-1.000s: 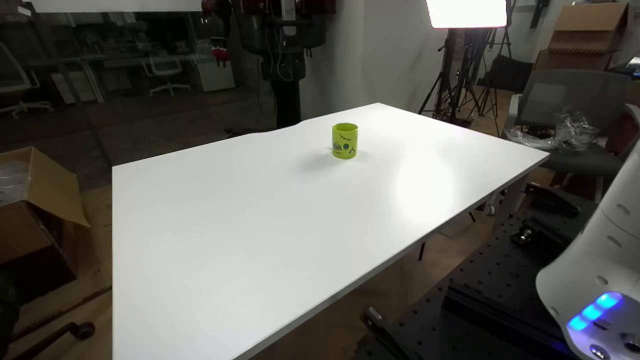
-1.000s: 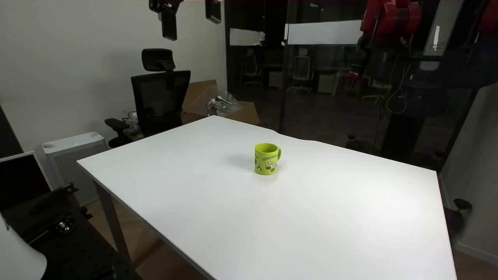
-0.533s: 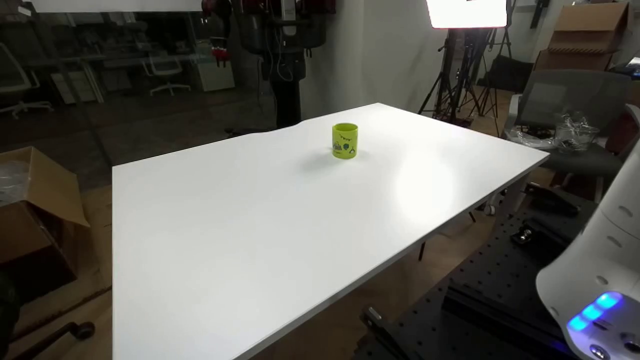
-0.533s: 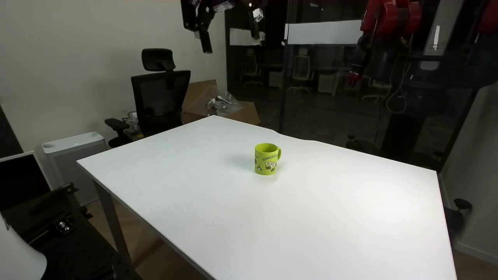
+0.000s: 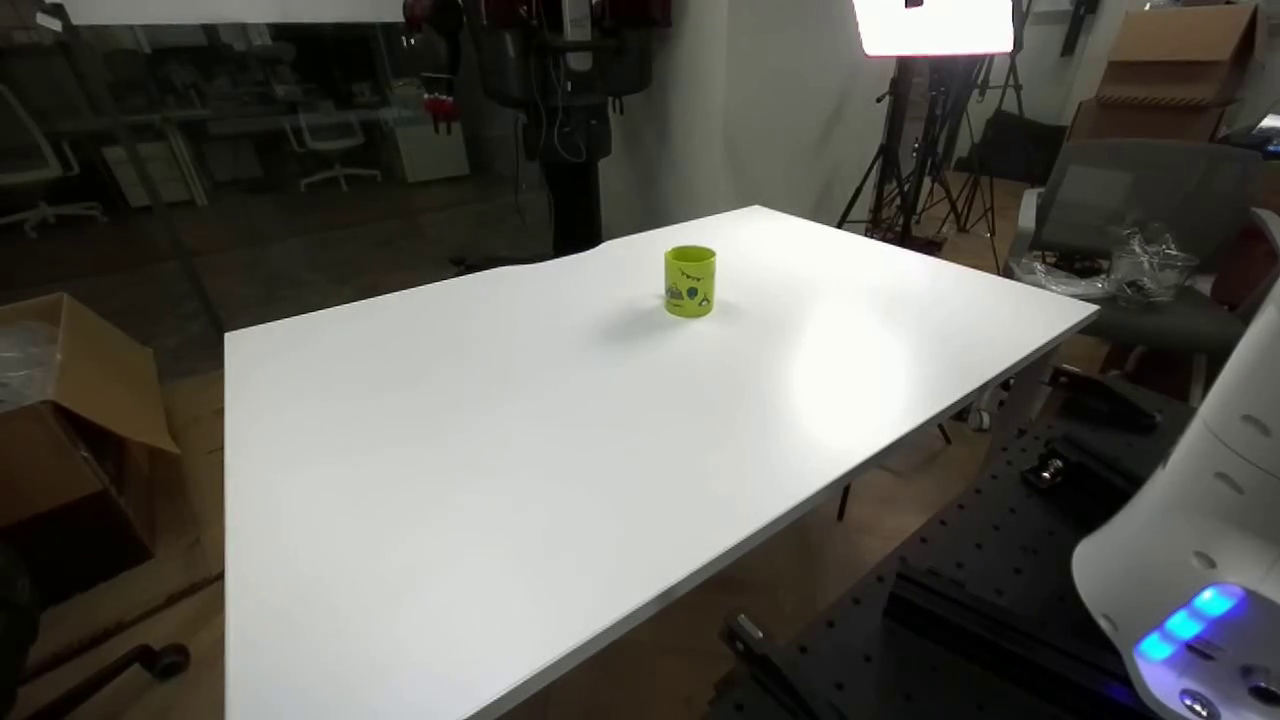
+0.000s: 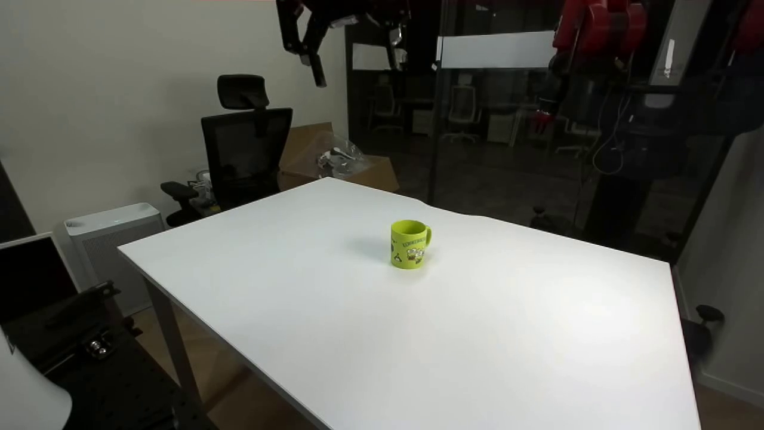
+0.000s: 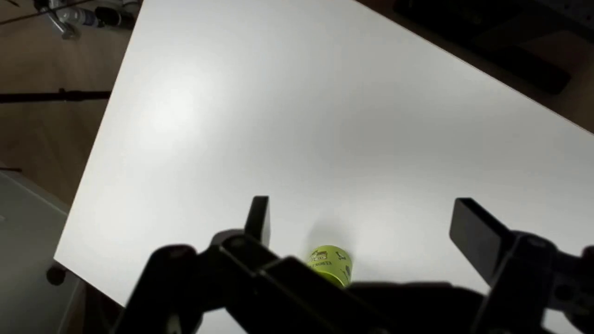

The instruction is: Move the cup to the left

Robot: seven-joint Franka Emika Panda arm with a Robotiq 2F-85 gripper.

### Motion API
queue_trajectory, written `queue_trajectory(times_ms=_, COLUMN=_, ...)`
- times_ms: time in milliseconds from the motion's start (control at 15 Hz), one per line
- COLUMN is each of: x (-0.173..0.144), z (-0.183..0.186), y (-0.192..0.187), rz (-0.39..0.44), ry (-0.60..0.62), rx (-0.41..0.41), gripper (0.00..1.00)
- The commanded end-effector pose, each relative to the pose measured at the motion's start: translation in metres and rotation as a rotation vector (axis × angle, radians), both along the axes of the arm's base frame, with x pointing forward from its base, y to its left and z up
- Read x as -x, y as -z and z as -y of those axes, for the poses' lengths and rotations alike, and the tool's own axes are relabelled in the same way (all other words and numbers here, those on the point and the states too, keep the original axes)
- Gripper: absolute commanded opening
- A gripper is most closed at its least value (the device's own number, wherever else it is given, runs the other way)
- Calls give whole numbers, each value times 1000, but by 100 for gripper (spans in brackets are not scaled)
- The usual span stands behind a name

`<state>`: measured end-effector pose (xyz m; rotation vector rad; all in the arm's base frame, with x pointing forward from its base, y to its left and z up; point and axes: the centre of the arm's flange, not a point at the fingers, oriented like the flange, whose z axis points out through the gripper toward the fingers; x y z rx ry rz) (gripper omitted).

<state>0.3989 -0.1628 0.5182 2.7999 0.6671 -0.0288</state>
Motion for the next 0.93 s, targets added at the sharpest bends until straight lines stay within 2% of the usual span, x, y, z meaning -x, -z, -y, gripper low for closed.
queue_trajectory(times_ms=0, x=-18, z=-11, y=17, rz=12, ry=-205, rx=12, gripper=100)
queue_trajectory(times_ms=67, x=-10, z=-10, y=7, rz=11, ry=-116, rx=10, gripper=100)
queue_trajectory(times_ms=200, x=-15, z=-15, y=16, rz=5, ry=-173, rx=13, gripper=100)
queue_trajectory(times_ms=400, x=-16, z=-15, y=19, rz=-2, ry=-189, rx=14, gripper=100)
queue_trajectory(times_ms=600, x=-53, z=-18, y=34, rz=46, ry=-79, rx=-29, gripper=100)
queue_trajectory(times_ms=733, x=-91, z=-18, y=49, rz=79, ry=-72, rx=-55, gripper=100)
queue_trajectory(times_ms=800, x=-112, z=-18, y=59, rz=78, ry=-95, rx=-61, gripper=100)
queue_trajectory(times_ms=867, x=-132, z=-17, y=68, rz=44, ry=-144, rx=-63, gripper=100)
